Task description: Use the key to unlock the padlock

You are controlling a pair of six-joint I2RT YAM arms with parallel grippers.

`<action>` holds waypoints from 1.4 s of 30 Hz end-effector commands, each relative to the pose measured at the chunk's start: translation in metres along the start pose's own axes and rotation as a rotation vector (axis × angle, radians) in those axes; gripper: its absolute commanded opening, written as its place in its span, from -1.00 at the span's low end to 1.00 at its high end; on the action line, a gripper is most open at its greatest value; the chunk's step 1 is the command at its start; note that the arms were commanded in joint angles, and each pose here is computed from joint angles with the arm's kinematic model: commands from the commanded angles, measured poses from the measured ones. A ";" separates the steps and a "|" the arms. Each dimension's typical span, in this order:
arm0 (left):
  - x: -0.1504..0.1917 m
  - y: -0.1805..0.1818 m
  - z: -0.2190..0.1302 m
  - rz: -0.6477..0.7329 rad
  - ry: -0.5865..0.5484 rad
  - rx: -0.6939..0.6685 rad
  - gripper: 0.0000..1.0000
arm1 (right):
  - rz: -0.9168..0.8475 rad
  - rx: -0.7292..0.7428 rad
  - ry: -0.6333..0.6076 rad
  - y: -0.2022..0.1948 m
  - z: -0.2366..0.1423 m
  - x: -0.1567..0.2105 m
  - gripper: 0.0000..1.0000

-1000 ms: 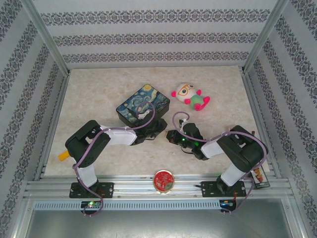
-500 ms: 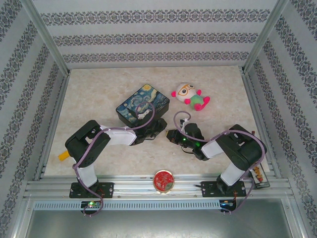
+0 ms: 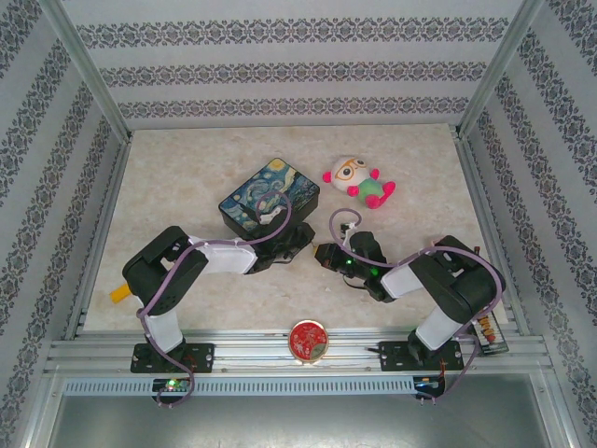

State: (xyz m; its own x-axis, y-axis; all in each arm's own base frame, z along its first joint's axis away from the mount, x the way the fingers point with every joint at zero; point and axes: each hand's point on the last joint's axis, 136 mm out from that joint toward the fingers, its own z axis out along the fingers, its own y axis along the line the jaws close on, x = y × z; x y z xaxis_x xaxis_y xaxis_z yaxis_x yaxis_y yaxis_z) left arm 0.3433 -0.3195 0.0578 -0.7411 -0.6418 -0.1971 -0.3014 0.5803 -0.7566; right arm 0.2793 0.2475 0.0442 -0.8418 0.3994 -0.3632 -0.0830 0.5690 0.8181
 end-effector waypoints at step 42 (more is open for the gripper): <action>0.034 -0.012 -0.010 -0.003 0.169 0.080 -0.62 | 0.075 -0.159 0.008 0.020 -0.001 -0.043 -1.00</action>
State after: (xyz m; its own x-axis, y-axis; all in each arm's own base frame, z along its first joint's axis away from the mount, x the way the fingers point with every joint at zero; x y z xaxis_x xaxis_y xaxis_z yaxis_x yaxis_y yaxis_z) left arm 0.3421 -0.3194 0.0573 -0.7484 -0.6300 -0.2073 -0.2832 0.5862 -0.7590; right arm 0.2815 0.2432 0.0448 -0.9134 0.3539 -0.2011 -0.0186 0.4571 0.8892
